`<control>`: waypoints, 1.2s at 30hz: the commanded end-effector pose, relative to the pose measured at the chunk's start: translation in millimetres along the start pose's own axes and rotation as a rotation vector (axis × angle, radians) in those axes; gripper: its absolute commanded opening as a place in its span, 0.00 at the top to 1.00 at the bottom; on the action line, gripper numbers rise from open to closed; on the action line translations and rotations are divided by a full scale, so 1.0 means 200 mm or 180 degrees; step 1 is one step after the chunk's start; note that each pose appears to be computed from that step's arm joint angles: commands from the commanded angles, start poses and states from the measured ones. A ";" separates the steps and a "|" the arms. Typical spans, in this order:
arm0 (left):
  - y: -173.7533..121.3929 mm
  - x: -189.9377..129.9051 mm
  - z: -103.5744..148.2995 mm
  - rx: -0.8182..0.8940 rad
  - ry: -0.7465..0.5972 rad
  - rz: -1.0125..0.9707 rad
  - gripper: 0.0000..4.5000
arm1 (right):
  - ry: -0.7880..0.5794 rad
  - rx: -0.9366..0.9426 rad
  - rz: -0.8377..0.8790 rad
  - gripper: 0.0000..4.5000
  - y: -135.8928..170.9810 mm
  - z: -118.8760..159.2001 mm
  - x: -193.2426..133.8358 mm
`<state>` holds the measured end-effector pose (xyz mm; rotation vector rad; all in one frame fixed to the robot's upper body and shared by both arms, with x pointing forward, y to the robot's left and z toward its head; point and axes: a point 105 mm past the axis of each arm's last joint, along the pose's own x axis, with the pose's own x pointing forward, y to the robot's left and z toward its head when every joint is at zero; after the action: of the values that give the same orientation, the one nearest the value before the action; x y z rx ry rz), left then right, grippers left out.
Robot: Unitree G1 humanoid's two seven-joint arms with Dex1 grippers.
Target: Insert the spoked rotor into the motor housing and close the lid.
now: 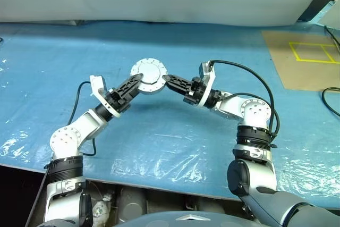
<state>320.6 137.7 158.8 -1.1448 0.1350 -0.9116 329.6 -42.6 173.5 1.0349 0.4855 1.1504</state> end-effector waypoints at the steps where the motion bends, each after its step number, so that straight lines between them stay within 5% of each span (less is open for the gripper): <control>1: -0.04 -0.02 0.05 0.0140 -0.0121 -0.0066 0.01 | -0.0059 -0.0157 0.0324 0.75 0.12 0.03 0.02; 12: -0.03 -0.03 0.13 0.0173 -0.0331 -0.0020 0.01 | -0.0014 -0.0168 0.0295 0.75 0.11 0.02 0.02; 18: -0.05 0.00 0.05 0.0217 -0.0119 -0.0079 0.37 | -0.0014 -0.0190 0.0268 0.75 0.10 0.02 0.02; 29: -0.06 0.02 0.02 0.0217 -0.0041 -0.0121 0.37 | -0.0007 -0.0200 0.0255 0.75 0.10 0.02 0.02; 33: -0.03 0.01 0.06 0.0240 -0.0142 -0.0024 0.56 | -0.0011 -0.0195 0.0253 0.75 0.10 0.02 0.03; 36: -0.02 0.01 0.09 0.0238 -0.0261 0.0017 0.59 | -0.0005 -0.0201 0.0248 0.75 0.10 0.02 0.03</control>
<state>325.2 140.1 163.3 -1.1349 0.0812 -0.8941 331.2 -42.2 170.6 1.0036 0.4902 1.1330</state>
